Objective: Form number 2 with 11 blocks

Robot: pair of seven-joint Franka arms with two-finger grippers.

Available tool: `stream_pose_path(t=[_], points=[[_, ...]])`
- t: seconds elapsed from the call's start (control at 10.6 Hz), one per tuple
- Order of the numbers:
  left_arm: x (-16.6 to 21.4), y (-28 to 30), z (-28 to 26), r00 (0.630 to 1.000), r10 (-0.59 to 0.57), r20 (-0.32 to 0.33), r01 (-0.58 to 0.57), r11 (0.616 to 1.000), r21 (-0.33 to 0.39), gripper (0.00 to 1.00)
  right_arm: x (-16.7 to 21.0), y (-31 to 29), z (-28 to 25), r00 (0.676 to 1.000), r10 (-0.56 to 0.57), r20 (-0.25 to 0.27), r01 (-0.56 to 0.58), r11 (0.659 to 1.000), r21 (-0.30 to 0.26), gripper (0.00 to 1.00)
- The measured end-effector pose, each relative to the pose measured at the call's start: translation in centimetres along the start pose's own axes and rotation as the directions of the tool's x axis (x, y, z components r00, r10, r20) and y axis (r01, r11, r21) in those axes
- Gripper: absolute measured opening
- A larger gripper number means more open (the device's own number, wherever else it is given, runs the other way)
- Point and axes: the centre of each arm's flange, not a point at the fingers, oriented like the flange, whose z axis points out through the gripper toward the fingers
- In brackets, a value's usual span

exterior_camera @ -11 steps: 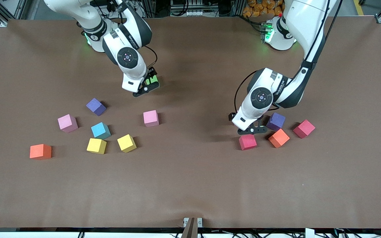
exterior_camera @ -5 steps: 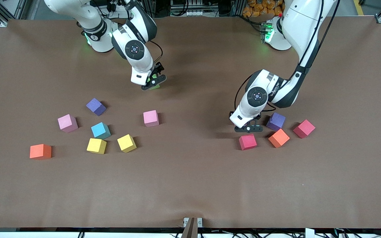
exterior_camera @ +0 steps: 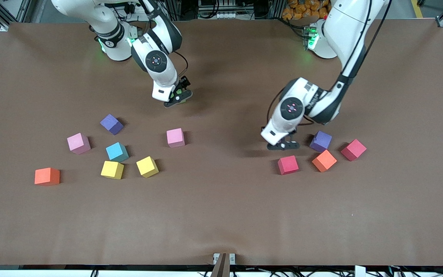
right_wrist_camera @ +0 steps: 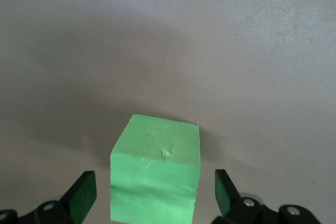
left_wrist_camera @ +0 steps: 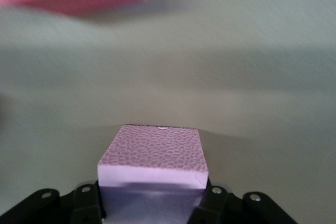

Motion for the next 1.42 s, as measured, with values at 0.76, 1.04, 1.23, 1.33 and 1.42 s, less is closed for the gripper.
stream_pose_path(t=[0.76,1.04,1.23,1.33,1.42], points=[[-17.2,13.6,-0.5,0.993,-0.09,0.081,0.092,0.996,-0.023,0.6,-0.5,0.4,2.0,1.0,0.014,-0.027,-0.014,1.0,-0.003,0.61],[-20.5,15.6,0.2,0.994,-0.062,0.09,0.064,0.998,-0.015,0.6,0.0,0.1,0.9,0.995,0.076,-0.056,-0.076,0.997,0.008,0.61],[-21.6,16.6,0.5,0.994,-0.044,0.096,0.046,0.999,-0.018,0.6,0.5,-0.2,-0.2,0.994,0.076,-0.074,-0.075,0.997,0.016,0.61],[-21.9,17.0,0.8,0.994,-0.038,0.101,0.04,0.999,-0.02,0.6,0.6,-0.4,-0.7,0.995,0.073,-0.064,-0.072,0.997,0.016,0.6],[-22.4,17.5,1.1,0.994,-0.037,0.104,0.04,0.999,-0.024,0.6,0.8,-0.6,-1.0,0.996,0.071,-0.058,-0.07,0.997,0.016,0.6]])
